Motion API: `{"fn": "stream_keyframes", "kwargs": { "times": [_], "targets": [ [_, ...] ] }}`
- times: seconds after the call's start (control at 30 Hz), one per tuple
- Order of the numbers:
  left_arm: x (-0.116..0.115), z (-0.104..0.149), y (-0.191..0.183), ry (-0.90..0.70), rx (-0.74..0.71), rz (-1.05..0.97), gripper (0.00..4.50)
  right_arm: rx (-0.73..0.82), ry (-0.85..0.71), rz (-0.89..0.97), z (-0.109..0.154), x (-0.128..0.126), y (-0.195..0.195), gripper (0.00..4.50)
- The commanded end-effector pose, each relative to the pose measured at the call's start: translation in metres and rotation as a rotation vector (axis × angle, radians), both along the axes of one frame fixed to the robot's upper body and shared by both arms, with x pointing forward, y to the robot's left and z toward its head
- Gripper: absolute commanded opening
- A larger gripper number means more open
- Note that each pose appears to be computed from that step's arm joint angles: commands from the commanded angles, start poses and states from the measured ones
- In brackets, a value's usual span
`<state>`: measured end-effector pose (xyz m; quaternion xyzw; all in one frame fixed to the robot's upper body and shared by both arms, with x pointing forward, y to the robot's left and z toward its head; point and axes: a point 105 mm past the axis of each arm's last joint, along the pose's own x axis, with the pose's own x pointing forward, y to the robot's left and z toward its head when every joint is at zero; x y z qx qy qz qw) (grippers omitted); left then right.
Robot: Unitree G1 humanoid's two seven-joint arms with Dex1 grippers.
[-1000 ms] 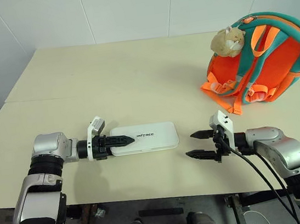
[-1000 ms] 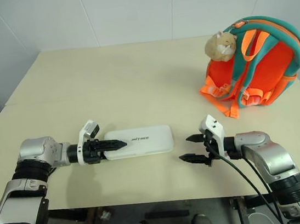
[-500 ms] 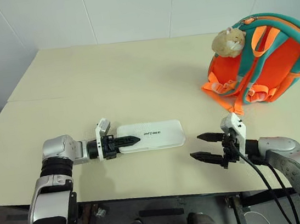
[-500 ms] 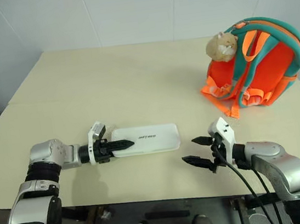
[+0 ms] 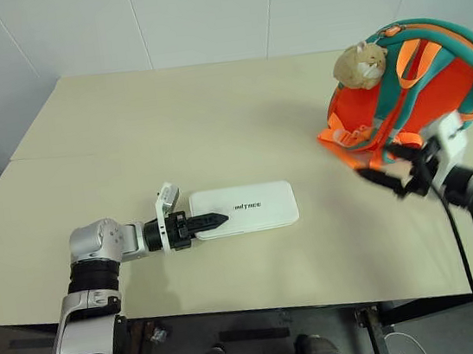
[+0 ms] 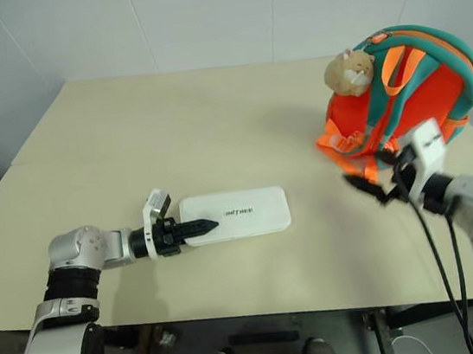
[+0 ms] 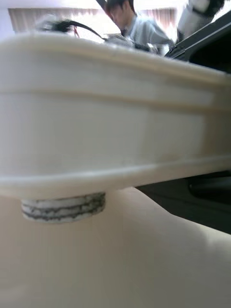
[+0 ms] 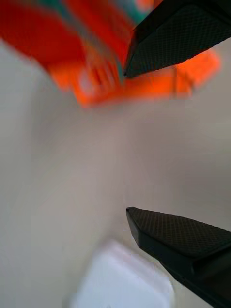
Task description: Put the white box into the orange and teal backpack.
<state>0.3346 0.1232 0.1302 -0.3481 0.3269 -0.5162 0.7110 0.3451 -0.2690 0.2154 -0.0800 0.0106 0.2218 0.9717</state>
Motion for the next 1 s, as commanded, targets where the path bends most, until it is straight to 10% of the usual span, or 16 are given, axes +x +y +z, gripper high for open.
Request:
{"fn": "stream_keyframes", "kwargs": {
  "times": [0.03, 0.73, 1.0],
  "targets": [
    [-0.003, 0.010, 0.005, -0.086, -0.015, 0.000, 1.40, -0.042, -0.072, -0.084, 0.019, 0.014, -0.018, 4.50],
    [-0.035, -0.002, 0.030, -0.103, 0.031, 0.023, 1.40, -0.049, -0.051, -0.174, 0.048, 0.021, -0.046, 4.50],
    [-0.021, 0.006, 0.025, -0.150, 0.014, 0.032, 1.40, 0.072, -0.059, -0.021, 0.041, 0.075, 0.005, 4.50]
  ]
}}
